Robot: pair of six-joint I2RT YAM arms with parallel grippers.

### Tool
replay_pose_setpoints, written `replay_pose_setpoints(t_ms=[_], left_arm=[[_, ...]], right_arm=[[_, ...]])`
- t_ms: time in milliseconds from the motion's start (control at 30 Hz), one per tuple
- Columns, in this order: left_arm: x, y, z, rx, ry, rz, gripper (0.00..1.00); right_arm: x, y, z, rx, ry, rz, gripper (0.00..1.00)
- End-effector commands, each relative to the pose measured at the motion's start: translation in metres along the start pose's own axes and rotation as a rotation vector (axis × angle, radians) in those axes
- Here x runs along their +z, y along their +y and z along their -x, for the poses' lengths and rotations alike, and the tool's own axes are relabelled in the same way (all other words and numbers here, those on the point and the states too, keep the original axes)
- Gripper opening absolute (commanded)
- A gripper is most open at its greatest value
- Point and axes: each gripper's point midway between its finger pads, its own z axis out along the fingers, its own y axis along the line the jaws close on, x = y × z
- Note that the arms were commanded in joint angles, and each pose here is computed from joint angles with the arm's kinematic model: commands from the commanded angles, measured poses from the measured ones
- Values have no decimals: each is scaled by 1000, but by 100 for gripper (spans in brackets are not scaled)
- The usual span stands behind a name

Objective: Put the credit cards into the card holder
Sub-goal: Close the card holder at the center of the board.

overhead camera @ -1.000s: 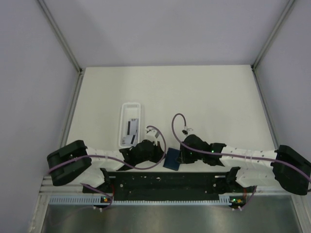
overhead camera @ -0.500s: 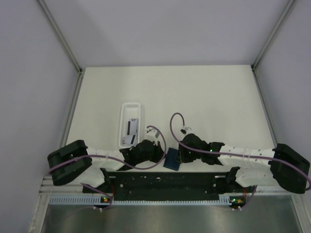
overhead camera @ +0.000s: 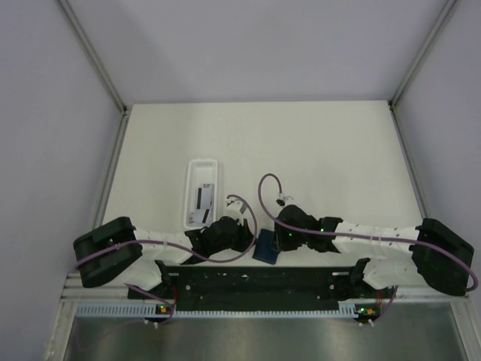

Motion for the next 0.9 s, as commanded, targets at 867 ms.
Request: replay_pose_setpoints(t_ms=[867], left_arm=[[-2, -12, 1, 29, 8, -51, 0]], right_arm=[[28, -36, -23, -65, 274, -310, 14]])
